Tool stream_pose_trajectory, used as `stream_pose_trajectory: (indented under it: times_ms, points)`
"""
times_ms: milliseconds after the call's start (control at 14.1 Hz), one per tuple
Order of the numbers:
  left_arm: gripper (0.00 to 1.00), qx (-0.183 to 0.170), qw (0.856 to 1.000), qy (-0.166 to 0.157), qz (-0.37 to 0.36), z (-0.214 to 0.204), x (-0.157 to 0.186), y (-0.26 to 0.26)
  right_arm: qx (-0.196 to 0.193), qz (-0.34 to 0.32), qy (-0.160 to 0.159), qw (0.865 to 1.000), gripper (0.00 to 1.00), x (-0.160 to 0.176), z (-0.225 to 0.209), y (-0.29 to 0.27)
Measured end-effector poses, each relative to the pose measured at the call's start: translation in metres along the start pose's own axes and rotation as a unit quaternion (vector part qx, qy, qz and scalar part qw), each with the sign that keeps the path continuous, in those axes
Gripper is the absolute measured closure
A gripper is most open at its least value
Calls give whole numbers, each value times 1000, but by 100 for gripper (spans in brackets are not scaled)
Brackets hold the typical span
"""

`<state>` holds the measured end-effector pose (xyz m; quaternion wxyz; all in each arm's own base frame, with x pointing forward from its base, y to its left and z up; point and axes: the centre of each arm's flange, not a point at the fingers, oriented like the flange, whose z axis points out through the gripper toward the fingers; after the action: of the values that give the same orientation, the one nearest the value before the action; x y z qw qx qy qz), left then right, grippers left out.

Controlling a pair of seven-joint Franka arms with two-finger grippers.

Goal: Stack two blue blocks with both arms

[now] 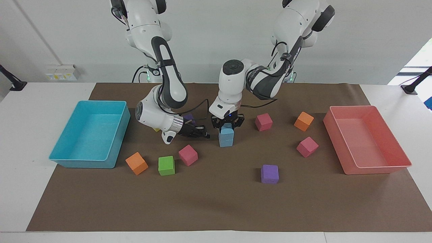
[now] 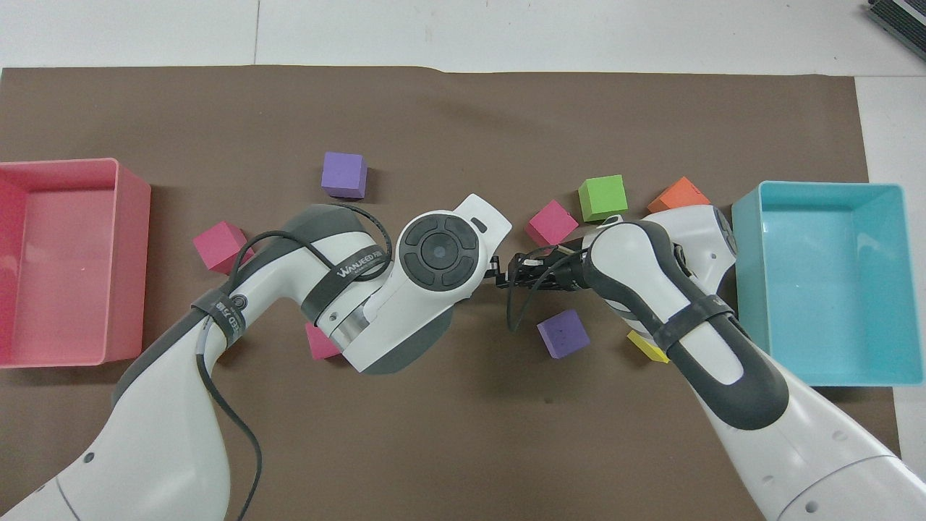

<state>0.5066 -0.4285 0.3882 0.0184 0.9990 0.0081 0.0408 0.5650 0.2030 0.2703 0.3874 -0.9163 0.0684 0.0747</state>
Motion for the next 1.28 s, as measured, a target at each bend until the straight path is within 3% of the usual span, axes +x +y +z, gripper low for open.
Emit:
stream_pose_trajectory:
  times_ms: [71, 284, 356, 711, 996, 1280]
  points:
    - [40, 0, 1000, 0, 0, 0, 0, 0, 0, 0, 0, 1000, 99, 0, 0, 0]
    - [5, 0, 1000, 0, 0, 0, 0, 0, 0, 0, 0, 1000, 99, 0, 0, 0]
    - [0, 0, 1000, 0, 0, 0, 0, 0, 0, 0, 0, 1000, 99, 0, 0, 0]
    - [0, 0, 1000, 2, 1, -2, 0, 1, 0, 0, 1, 1000, 99, 0, 0, 0]
    - [0, 3, 1000, 12, -8, -27, 5, -4, 0, 0, 2, 1000, 99, 1, -1, 1]
    - [0, -5, 1000, -20, 2, -79, 25, -56, 3, -4, 10, 1000, 99, 3, -11, -5]
